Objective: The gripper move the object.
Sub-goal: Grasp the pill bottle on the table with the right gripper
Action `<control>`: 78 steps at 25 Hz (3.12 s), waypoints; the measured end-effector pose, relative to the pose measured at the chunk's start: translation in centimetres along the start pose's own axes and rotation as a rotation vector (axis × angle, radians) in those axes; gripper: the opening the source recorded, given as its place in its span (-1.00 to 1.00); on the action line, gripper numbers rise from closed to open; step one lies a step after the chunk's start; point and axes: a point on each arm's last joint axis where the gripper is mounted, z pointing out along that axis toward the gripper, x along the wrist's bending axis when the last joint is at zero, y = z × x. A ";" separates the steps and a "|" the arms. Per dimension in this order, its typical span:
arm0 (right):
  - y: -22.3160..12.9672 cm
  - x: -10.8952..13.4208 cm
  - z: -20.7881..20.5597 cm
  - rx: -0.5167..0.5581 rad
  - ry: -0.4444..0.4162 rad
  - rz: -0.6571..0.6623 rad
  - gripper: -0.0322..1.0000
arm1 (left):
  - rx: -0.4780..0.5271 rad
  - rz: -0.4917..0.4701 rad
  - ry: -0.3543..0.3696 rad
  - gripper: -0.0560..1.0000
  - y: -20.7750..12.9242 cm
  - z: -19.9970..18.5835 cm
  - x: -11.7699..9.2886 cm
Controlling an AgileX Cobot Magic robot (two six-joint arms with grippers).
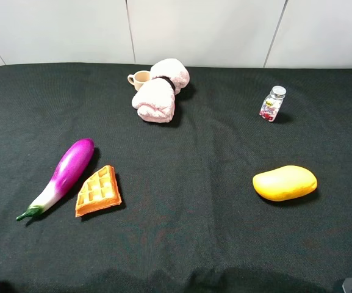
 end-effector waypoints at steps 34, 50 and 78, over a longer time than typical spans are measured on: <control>6.5 0.3 8.1 0.177 0.009 0.037 0.41 | 0.000 0.000 0.000 0.75 0.0 0.0 0.0; 11.5 4.4 11.5 0.234 0.041 -0.075 0.41 | 0.000 0.000 0.000 0.75 0.0 0.0 0.0; 13.4 7.1 19.8 0.375 0.032 -0.130 0.41 | 0.000 0.000 0.000 0.75 0.0 0.0 0.0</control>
